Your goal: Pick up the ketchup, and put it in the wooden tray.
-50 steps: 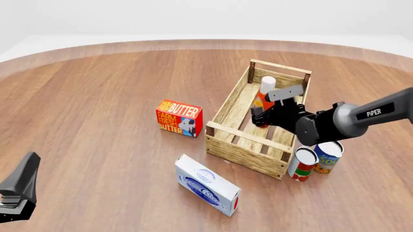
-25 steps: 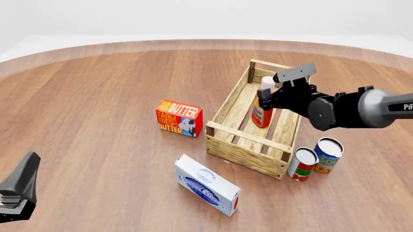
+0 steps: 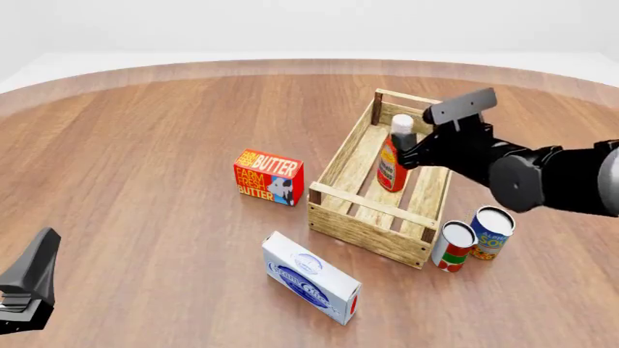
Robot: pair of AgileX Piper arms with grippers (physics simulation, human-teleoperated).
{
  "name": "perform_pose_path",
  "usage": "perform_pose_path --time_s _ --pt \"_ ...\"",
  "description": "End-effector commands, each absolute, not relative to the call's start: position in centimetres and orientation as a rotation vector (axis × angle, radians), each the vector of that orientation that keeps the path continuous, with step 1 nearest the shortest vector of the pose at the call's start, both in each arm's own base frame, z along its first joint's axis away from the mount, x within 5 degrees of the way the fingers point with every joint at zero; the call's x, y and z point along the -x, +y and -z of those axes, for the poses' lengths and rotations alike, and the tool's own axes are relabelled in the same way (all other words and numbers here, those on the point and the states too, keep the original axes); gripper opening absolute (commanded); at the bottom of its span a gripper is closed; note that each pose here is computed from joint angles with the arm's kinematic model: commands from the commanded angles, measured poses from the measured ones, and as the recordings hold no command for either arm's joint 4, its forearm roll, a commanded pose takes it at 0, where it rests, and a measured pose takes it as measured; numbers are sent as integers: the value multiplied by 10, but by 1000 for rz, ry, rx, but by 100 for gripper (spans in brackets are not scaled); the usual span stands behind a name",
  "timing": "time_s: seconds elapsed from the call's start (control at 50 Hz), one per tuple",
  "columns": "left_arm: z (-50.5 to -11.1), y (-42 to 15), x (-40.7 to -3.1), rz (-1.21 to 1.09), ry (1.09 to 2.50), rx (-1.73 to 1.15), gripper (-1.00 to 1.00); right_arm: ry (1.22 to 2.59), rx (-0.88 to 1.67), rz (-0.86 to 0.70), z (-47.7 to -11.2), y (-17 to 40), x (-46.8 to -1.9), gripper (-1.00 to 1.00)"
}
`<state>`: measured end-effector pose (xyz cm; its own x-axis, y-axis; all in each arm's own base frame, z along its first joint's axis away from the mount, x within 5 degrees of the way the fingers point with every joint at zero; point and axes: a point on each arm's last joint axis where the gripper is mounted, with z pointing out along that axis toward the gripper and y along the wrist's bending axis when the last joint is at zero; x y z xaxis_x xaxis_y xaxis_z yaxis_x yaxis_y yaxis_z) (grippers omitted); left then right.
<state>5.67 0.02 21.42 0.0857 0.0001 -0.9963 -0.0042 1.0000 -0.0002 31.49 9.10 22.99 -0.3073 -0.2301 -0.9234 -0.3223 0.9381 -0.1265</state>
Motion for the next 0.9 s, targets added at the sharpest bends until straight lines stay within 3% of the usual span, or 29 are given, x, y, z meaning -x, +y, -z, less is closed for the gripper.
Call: perform_pose_path --time_s 0.02,0.48,0.9 --pt "-214 0 -57 -3 1485 3 100 1872 420 -107 -237 87 -280 100" --pt "-214 0 -57 -3 1485 3 100 1820 379 -134 -226 57 -184 100" --pt "-214 0 -57 -3 1485 3 100 1806 234 -130 -193 20 -90 100"
